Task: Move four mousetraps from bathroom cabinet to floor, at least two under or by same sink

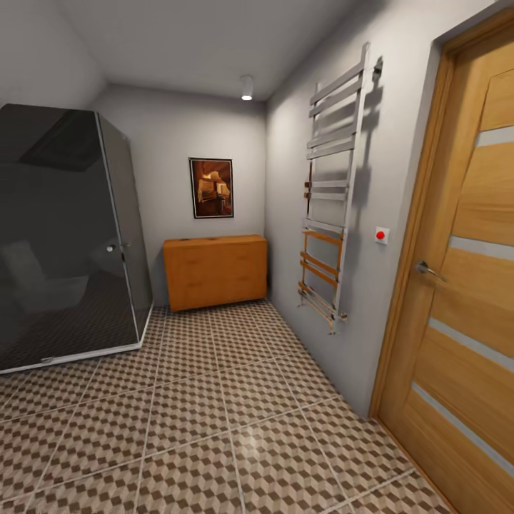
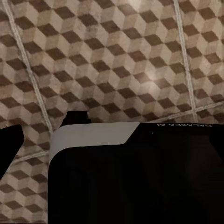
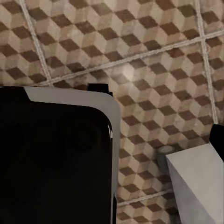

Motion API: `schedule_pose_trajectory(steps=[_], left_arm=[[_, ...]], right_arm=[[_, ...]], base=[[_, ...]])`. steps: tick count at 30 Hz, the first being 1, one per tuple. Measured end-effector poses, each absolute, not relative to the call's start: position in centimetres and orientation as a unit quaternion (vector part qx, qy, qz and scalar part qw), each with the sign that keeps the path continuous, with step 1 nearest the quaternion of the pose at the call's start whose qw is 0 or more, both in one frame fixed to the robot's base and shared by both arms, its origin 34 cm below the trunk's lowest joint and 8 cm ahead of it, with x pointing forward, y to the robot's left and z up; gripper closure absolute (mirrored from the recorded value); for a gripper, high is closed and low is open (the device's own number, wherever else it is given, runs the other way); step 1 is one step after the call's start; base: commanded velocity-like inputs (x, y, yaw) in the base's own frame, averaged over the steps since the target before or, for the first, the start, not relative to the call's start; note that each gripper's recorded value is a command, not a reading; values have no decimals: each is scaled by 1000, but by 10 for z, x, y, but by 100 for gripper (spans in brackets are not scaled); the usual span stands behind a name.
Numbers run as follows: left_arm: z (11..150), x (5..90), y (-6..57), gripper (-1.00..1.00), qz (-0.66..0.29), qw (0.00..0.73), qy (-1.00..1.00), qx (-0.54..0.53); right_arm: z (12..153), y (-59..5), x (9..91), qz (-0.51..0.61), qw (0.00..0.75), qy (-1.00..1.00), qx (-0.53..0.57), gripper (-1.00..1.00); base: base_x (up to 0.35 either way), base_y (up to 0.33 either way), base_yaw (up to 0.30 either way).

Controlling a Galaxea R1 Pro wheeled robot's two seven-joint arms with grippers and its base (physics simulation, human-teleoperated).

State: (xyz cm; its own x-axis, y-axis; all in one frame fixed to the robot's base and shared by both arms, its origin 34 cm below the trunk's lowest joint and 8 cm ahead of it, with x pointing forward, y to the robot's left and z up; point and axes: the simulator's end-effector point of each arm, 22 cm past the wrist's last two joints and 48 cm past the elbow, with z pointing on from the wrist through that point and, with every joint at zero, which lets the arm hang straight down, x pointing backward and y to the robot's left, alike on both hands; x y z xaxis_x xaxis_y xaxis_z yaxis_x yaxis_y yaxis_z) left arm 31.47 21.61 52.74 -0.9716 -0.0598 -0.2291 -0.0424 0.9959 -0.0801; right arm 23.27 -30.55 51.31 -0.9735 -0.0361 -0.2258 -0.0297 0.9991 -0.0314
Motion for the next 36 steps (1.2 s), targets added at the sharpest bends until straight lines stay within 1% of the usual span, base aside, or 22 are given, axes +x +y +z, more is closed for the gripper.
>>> schedule_pose_trajectory(steps=[11,18,24,36], left_arm=[[527,315,216,-100,-37,116,992,-26],[528,314,217,-100,-37,116,992,-26],[528,314,217,-100,-37,116,992,-26],[528,314,217,-100,-37,116,992,-26]], right_arm=[[513,-306,233,-14,114,993,-17,-100],[513,-306,233,-14,114,993,-17,-100],[513,-305,232,-14,114,993,-17,-100],[513,-306,232,-14,113,993,-20,-100]], base=[[7,0,276],[184,0,219],[285,0,71],[318,0,12]])
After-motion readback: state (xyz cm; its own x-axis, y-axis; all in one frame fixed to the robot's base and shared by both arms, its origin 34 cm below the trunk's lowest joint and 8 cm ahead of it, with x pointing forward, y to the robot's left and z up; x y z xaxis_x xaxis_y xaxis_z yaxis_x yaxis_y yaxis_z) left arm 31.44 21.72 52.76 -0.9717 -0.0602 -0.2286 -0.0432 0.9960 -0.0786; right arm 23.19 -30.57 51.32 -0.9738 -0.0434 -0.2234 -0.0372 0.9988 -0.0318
